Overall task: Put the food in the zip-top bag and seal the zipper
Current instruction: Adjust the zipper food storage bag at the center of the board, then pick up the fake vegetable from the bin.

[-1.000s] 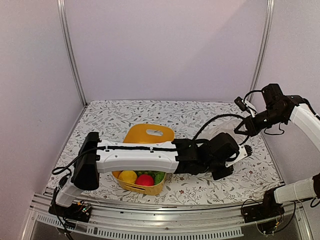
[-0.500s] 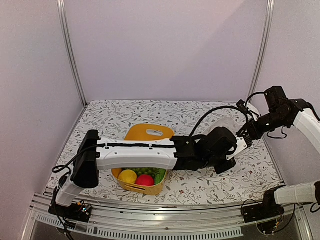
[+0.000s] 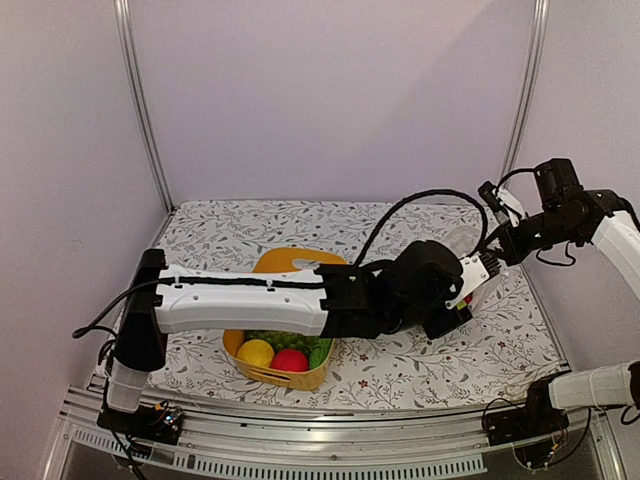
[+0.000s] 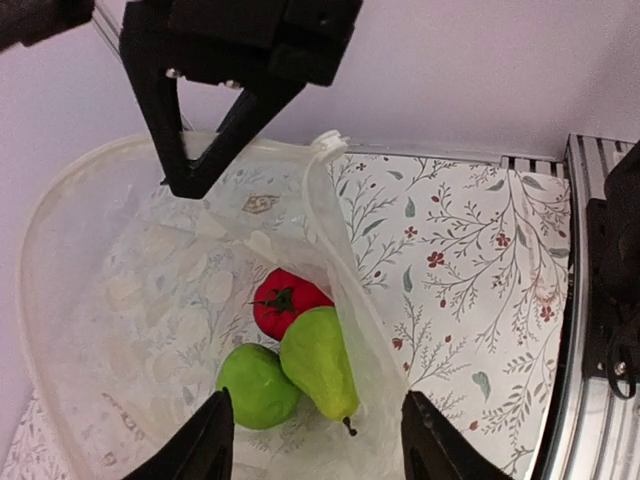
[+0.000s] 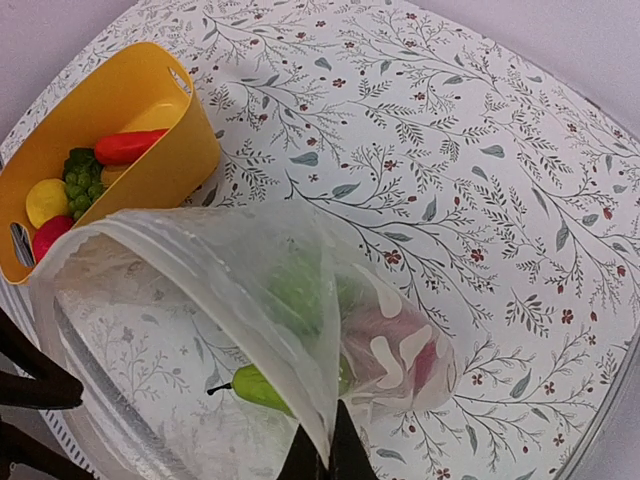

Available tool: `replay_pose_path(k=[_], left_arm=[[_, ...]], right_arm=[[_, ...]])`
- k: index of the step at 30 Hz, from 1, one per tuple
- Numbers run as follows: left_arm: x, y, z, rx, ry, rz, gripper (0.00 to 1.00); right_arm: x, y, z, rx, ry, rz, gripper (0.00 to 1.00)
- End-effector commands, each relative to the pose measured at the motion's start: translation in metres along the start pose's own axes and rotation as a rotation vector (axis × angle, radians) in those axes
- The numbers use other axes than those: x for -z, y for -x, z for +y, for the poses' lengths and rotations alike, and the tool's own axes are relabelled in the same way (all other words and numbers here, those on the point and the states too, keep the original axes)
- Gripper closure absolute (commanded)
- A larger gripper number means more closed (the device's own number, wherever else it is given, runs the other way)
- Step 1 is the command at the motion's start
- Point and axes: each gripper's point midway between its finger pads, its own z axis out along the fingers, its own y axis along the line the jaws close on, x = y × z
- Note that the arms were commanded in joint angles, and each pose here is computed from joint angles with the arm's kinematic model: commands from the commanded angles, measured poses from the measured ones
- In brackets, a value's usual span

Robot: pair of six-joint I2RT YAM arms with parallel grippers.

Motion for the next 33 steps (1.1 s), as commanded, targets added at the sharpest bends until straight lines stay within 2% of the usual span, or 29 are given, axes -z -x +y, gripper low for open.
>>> replay_pose_path(k=[1,5,9,14,22,27,33], left_arm=[[0.067,0.049,0.033,0.079,0.075,-0.128,0.33],[0.107,0.017,0.056,0.157,0.122,-0.099,0.24],[0.132,-0.036,0.092,0.231,0.233,0.003,0.24],[0.146,-0.112,0.123,0.375,0.293,0.156,0.24],[0.143,-0.195,0.129,0.523,0.278,0.387,0.23],[0.133,-0.229,0.131,0.52,0.29,0.534,0.23],[0.121,-0.25,0.155,0.486,0.327,0.595,0.28]], right_arm=[[-0.001,0.029,-0.013,-0.022,-0.039,-0.053,1.0],[-0.008,0.039,-0.023,-0.04,-0.049,-0.043,1.0],[-0.006,0.051,-0.033,-0.031,-0.091,-0.053,1.0],[-0.013,0.051,-0.045,-0.035,-0.127,-0.043,1.0],[-0.028,0.023,-0.017,-0.035,0.021,-0.026,1.0],[-0.023,0.01,-0.002,-0.029,0.067,-0.024,1.0],[-0.02,0.003,0.002,-0.01,0.069,-0.024,1.0]])
